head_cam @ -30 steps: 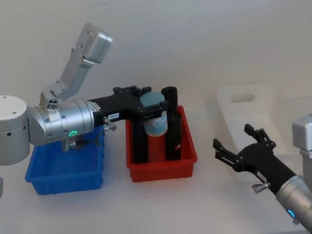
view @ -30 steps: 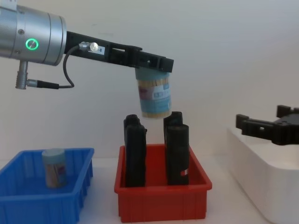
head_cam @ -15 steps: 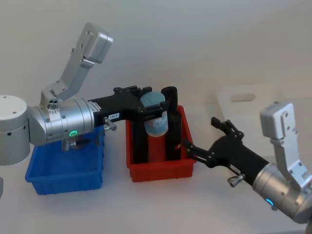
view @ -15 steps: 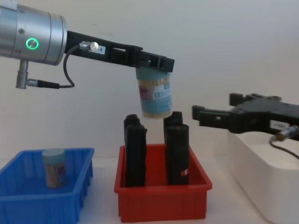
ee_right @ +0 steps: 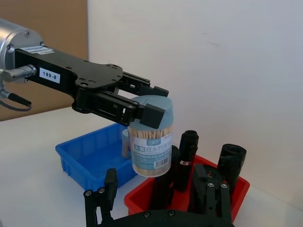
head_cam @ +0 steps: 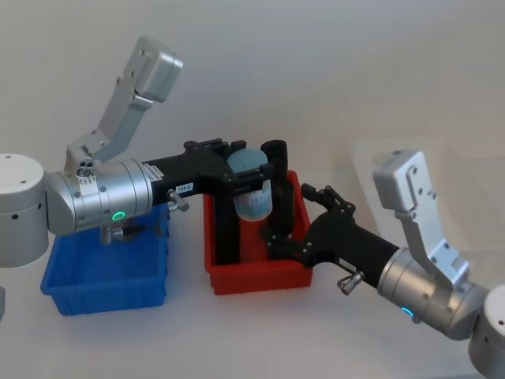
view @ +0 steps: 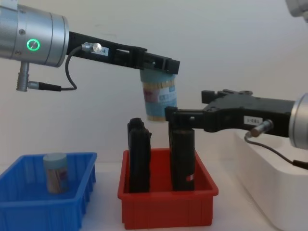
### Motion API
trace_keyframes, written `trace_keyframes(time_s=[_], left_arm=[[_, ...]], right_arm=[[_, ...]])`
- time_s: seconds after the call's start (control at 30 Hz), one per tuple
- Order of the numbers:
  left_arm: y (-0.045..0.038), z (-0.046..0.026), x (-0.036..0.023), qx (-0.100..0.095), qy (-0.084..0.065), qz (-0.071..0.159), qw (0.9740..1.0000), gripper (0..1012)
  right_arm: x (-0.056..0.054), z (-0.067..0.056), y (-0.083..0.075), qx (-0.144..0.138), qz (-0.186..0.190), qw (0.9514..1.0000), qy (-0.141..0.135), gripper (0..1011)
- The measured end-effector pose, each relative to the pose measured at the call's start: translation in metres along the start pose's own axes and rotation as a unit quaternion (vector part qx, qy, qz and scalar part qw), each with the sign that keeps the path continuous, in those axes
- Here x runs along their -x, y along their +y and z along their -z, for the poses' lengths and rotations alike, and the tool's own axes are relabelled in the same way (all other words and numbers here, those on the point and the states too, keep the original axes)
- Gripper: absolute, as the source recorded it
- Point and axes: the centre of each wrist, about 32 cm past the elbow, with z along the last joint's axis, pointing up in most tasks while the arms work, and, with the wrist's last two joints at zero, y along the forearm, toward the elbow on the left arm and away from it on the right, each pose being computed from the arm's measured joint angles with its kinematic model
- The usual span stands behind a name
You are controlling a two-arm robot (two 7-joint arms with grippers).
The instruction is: Pick the cotton swabs from the blue box and place them into the white box.
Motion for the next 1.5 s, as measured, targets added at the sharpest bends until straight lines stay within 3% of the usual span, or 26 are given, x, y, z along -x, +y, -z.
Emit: trace_keyframes(time_s=[0.67, 1.5], left_arm=[[0.0000, 0.0001, 0.0000, 0.000, 0.000, 0.000, 1.0000, 661], [0.0000, 0.0001, 0.0000, 0.000, 0.000, 0.000, 1.0000, 661]], right_arm=[[-0.001, -0.001, 0.023, 0.020, -0.018, 0.9995, -0.015, 1001], [-0.003, 0.001, 0.043, 0.009, -0.014, 0.9997, -0.021, 997]])
